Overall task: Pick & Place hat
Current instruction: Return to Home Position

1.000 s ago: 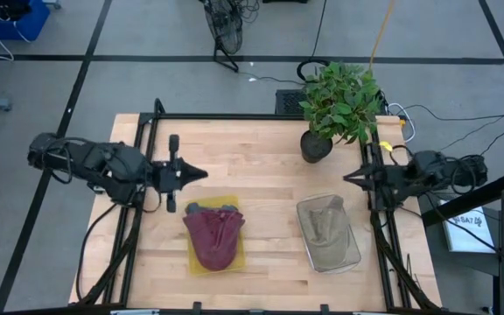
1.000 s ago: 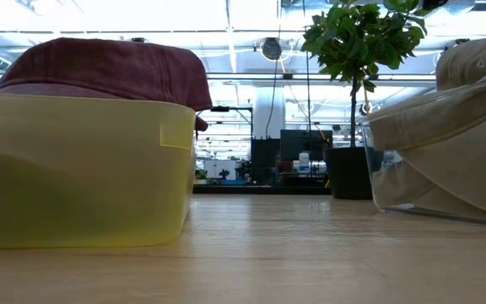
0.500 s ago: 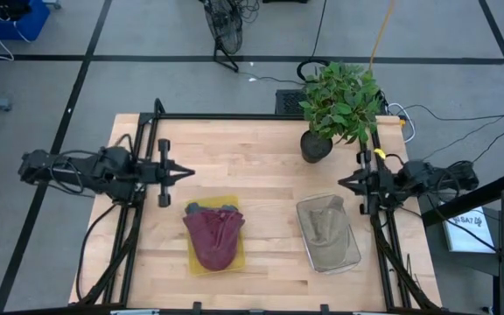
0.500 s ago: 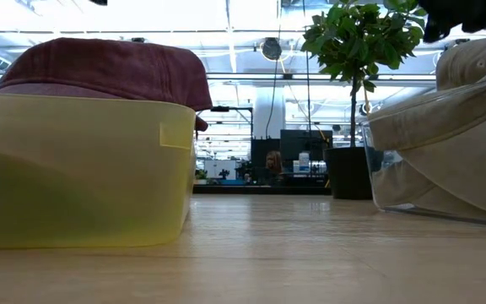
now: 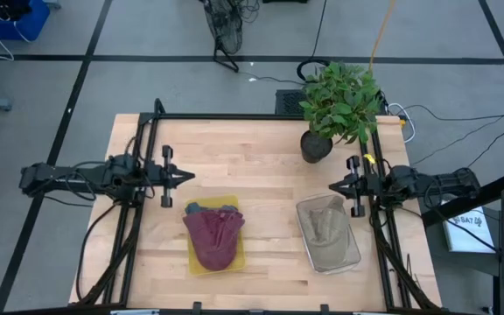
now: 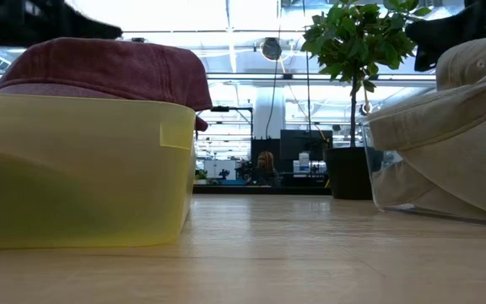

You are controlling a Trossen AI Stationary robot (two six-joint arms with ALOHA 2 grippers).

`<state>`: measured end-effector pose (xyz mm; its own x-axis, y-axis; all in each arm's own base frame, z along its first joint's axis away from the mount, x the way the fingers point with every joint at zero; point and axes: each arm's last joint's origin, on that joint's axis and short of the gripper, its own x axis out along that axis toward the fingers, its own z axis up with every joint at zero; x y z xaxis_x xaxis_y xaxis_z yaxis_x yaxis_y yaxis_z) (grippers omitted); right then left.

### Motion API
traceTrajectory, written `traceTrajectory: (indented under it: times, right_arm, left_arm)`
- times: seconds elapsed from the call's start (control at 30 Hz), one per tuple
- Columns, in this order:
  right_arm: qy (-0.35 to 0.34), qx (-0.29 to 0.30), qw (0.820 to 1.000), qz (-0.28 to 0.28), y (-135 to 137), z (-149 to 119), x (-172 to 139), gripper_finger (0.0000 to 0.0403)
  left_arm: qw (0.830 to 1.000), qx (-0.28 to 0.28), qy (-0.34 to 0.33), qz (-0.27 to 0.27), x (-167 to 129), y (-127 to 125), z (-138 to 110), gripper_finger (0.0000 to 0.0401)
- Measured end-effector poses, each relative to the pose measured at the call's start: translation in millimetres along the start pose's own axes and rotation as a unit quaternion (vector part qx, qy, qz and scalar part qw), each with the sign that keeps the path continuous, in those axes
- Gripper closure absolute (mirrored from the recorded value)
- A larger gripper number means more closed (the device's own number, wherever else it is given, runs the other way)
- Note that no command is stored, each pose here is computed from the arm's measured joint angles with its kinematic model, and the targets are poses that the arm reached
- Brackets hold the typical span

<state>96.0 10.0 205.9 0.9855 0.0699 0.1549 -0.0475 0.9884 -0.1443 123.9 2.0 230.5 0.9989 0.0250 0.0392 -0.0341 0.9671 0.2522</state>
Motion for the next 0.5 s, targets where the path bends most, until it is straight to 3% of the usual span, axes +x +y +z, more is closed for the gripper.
traceTrajectory:
  times: [0.27, 0.5]
  right_arm:
    - [0.015, 0.034, 0.999, -0.025, -4, -22, 1, 0.0403]
    - [-0.004, 0.035, 0.998, -0.048, -8, -22, 1, 0.0403]
  left_arm:
    - [1.000, 0.012, 0.017, 0.004, -2, -7, -37, 0.0400]
    - [1.000, 0.001, 0.025, 0.009, -5, -8, -62, 0.0399]
